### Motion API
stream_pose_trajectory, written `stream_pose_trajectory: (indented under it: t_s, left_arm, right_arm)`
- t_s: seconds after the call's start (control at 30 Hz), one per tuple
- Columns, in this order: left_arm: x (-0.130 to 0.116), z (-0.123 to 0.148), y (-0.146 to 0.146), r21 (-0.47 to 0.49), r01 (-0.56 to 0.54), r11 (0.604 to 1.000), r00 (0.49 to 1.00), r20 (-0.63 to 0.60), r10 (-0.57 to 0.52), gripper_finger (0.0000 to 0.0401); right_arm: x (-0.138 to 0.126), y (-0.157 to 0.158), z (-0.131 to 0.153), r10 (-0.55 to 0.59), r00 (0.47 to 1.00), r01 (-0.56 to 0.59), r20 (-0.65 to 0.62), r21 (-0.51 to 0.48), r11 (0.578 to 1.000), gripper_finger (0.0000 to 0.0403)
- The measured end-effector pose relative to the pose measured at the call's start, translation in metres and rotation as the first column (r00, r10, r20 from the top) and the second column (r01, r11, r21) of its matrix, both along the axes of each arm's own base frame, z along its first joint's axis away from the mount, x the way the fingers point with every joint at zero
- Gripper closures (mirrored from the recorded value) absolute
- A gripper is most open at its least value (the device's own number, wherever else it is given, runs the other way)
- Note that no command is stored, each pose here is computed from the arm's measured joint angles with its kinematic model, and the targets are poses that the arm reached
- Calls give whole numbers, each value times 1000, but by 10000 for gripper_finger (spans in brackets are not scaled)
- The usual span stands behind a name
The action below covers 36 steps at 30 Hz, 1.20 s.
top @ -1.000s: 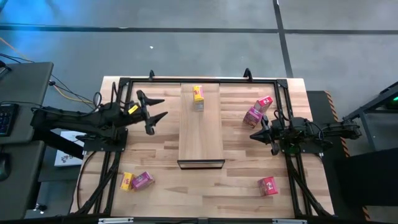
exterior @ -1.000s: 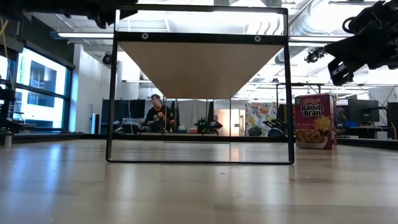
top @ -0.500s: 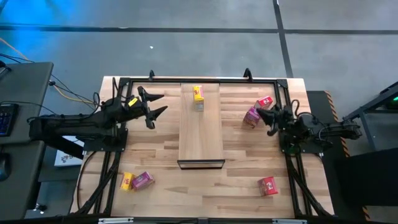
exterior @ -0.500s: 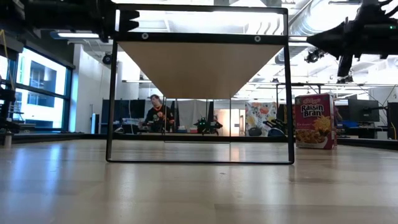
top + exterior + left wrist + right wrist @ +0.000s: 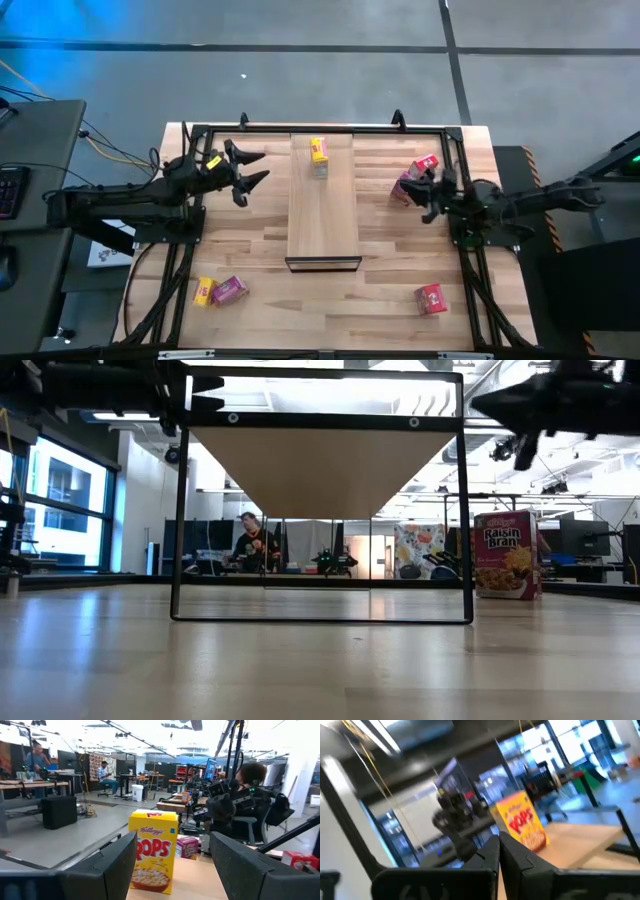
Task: Stack cereal on shelf
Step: Put the top yellow cereal box on the shelf
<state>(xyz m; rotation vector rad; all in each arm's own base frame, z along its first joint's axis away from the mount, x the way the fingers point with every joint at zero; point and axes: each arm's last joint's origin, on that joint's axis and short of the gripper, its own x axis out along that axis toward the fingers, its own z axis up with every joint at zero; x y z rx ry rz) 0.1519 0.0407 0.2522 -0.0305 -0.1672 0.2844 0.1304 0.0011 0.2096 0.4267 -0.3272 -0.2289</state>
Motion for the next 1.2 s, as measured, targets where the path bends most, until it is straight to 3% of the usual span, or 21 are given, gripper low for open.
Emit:
stream_pose_trajectory:
  t_s: [0.2, 0.37, 0.53, 0.77, 1.0, 1.2]
  left_arm:
    - [0, 3, -1, 43, -3, 999, 1000, 21, 3, 160]
    - [-1, 6, -1, 48, -7, 999, 999, 53, 5, 160]
    - [-1, 5, -1, 35, -3, 999, 999, 41, 2, 160]
    - [0, 3, -1, 9, 3, 1000, 1000, 30, -3, 160]
    - [-1, 4, -1, 7, 3, 1000, 999, 33, -3, 160]
    - [-1, 3, -1, 6, 4, 1000, 999, 33, -4, 160]
  right_arm:
    - [47, 3, 28, -62, 987, 43, -148, -130, 991, 402]
    - [88, -10, 42, -160, 925, 66, -344, -269, 961, 402]
    - [125, -33, 37, -149, 861, 4, -486, -286, 958, 403]
    - [162, -62, 33, -226, 814, 59, -535, -310, 949, 403]
    - [189, -68, 22, -194, 765, 11, -614, -290, 957, 403]
    - [199, -66, 23, -190, 756, 1, -627, -289, 957, 403]
